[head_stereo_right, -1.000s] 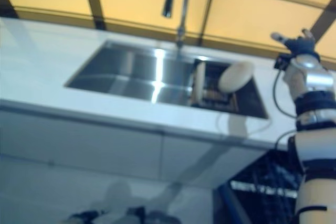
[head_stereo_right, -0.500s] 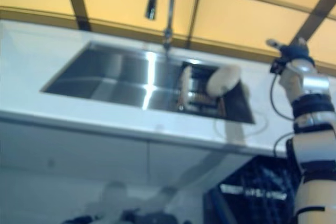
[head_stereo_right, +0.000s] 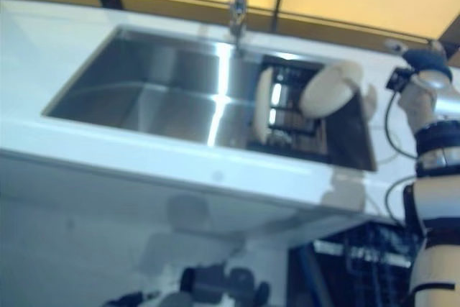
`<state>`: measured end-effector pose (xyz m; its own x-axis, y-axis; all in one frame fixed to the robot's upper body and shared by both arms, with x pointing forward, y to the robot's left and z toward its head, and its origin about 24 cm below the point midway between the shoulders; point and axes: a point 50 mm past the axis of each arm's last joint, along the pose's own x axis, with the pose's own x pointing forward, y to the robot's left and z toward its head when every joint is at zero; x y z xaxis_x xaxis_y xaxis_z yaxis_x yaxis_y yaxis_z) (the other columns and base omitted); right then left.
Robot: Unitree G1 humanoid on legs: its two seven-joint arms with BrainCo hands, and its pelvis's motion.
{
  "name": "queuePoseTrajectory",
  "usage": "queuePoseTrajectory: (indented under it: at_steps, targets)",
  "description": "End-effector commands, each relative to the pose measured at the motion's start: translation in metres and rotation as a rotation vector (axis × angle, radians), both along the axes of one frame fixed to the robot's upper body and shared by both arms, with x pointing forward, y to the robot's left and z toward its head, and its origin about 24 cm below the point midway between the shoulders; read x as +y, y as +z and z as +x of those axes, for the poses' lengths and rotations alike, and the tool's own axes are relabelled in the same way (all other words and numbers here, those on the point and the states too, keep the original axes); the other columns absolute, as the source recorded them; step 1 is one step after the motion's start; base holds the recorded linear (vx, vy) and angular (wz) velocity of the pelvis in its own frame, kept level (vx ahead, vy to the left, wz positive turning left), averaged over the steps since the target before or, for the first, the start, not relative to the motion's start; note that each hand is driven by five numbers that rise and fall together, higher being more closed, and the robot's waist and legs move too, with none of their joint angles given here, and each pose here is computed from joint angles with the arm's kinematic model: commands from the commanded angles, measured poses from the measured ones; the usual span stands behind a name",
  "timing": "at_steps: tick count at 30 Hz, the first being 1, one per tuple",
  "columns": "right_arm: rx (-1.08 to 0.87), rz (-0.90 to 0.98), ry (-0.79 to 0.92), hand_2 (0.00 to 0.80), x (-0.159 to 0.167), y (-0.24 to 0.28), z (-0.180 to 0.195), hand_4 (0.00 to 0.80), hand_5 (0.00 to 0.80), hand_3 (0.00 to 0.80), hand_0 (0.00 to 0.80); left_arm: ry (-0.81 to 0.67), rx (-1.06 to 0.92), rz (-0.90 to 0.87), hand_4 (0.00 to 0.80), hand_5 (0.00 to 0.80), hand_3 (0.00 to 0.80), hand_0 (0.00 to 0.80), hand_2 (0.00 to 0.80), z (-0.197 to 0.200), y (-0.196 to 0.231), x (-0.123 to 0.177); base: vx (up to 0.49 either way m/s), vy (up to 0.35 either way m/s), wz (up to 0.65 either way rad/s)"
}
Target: Take plates into dishwasher
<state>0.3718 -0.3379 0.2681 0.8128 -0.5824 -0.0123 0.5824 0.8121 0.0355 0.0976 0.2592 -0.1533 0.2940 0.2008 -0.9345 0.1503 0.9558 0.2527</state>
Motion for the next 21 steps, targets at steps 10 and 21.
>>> queuePoseTrajectory:
  at_steps: [10,21]
  targets:
    - [-0.232,-0.029,0.060,0.000,0.0100,0.0609,-0.0064,0.000,0.000,0.000,0.000,-0.034,-0.015,0.021,0.000,0.000,0.000,0.000,0.000,0.0073,0.0045,0.0090,-0.014,-0.001,0.00]
    - [-0.216,0.035,0.106,0.000,0.0110,0.0539,-0.0041,0.000,0.000,0.000,0.000,-0.035,-0.025,0.018,0.000,0.000,0.000,0.000,0.000,0.0075,0.0041,0.0076,0.000,0.000,0.00]
